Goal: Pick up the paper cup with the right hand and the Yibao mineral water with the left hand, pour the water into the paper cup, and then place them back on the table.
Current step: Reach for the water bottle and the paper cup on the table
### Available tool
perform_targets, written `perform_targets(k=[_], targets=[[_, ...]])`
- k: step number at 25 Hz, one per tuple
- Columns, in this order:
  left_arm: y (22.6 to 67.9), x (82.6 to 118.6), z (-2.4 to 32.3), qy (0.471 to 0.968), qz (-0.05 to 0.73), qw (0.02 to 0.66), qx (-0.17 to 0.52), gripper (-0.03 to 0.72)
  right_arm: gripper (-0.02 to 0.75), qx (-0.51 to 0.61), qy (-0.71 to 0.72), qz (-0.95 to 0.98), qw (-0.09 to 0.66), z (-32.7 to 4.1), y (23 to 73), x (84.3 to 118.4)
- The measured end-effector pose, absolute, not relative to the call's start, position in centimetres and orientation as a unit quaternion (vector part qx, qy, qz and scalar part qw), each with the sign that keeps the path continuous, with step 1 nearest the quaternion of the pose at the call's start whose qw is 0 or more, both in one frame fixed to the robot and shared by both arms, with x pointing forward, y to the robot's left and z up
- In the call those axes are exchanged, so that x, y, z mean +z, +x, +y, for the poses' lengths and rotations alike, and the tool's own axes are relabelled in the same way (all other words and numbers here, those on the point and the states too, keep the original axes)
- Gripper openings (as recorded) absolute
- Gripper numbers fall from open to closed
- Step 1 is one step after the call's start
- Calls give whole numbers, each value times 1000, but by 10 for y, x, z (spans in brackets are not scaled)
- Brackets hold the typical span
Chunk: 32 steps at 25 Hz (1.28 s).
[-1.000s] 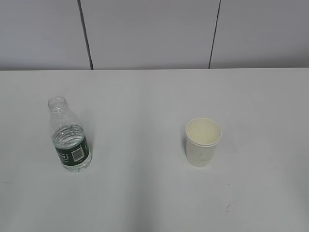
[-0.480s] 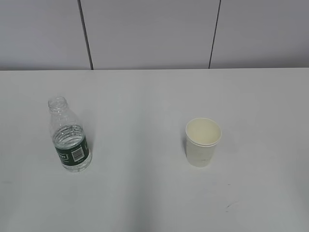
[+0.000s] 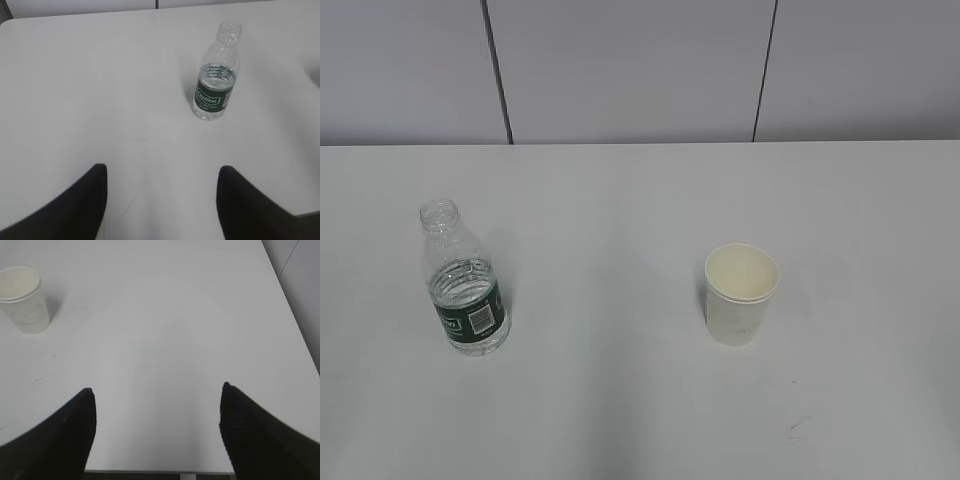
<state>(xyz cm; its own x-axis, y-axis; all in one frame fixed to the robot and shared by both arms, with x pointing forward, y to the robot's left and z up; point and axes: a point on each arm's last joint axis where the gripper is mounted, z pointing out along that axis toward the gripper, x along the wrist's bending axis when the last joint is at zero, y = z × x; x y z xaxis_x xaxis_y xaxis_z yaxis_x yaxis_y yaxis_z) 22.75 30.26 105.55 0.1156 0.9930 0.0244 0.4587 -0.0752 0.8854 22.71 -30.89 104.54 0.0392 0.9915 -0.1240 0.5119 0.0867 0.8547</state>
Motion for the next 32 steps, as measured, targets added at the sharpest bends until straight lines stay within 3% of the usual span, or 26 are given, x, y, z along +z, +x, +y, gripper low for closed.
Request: perform_targets(k=[6, 10, 12, 17, 24, 27, 32], targets=[[225, 1071, 303, 622, 546, 412, 382, 433, 571, 342, 579, 601, 432, -308, 228, 1061], [224, 1116, 303, 524, 459, 526, 488, 433, 571, 448, 489, 522, 536, -305, 235, 1099], [233, 1131, 304, 478, 411, 552, 546, 433, 571, 487, 433, 482, 586, -303, 249, 1122], [288, 1115, 297, 487, 406, 548, 545, 433, 571, 495, 409, 488, 592, -299, 304, 1137], [367, 1053, 289, 528, 518, 514, 435, 433, 571, 441, 462, 574, 512, -294, 405, 1088], [379, 1027, 289, 541, 550, 489, 407, 433, 571, 419, 490, 602, 471, -293, 426, 1055], [378, 994, 291, 511, 581, 498, 391, 433, 571, 427, 502, 613, 437, -289, 435, 1006]])
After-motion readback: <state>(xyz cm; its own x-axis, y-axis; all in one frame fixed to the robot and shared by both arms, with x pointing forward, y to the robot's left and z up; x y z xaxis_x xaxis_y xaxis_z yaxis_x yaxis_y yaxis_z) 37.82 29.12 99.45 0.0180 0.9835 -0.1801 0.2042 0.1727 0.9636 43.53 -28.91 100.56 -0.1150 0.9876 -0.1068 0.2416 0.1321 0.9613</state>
